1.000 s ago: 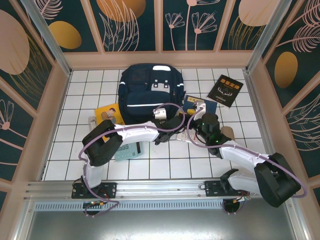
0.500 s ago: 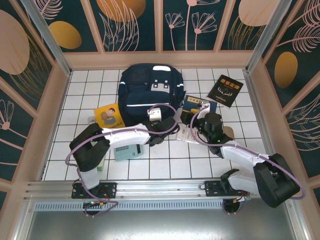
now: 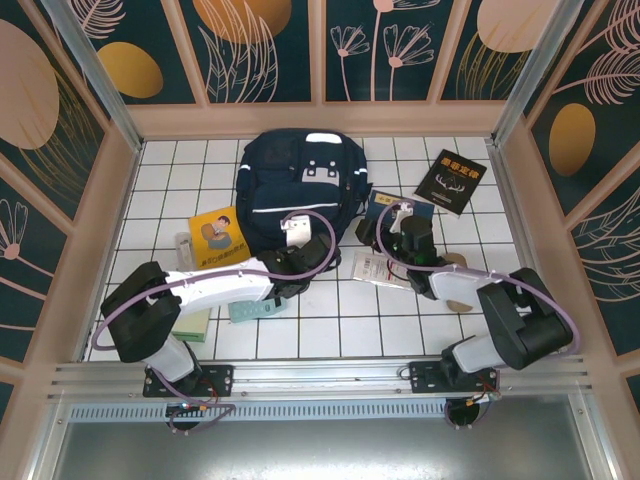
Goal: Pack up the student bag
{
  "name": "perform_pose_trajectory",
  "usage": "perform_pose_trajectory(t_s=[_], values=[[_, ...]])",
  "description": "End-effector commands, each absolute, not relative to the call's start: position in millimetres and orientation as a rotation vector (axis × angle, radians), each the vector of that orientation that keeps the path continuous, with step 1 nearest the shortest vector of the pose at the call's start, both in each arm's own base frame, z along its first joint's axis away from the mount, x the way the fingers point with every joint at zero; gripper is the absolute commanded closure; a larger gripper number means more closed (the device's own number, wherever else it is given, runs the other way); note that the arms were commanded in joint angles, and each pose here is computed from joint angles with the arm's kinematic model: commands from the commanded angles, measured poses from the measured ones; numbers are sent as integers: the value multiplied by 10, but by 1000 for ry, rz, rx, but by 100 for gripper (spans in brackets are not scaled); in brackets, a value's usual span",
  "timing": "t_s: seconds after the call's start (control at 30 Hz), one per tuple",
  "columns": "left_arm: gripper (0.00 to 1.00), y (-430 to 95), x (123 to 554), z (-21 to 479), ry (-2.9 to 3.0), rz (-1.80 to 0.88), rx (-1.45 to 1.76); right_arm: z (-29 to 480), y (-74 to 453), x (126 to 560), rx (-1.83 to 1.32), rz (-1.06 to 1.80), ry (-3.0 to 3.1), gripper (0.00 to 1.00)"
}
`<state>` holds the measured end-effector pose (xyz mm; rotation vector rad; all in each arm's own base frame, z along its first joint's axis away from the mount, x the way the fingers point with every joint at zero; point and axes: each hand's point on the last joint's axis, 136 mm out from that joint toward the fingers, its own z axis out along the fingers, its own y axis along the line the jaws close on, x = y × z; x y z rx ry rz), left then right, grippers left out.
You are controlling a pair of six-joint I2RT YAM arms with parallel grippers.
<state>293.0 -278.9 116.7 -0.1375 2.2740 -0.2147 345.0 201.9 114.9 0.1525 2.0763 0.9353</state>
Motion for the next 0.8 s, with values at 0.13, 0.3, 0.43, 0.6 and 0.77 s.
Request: perform_pose_trajectory(t_s=[0.13, 0.3, 0.43, 0.6, 0.77], values=[[100, -2921, 2935, 1400, 2198, -361, -91, 1129, 2365, 3543, 202, 1123, 2095, 37], [100, -2964, 2930, 1388, 2204, -389, -81, 1054, 2572, 3549, 192, 1162, 2125, 35], [100, -3005, 2918, 1417, 2196, -422, -66, 1005, 2712, 3568, 199, 1214, 2143, 36], [100, -3042, 2918, 1439, 2191, -440, -42, 1007, 2799, 3645, 212, 1253, 2148, 47], [100, -3027, 2927, 1442, 2195, -411, -17, 1101, 2691, 3819, 224, 1183, 2150, 99]])
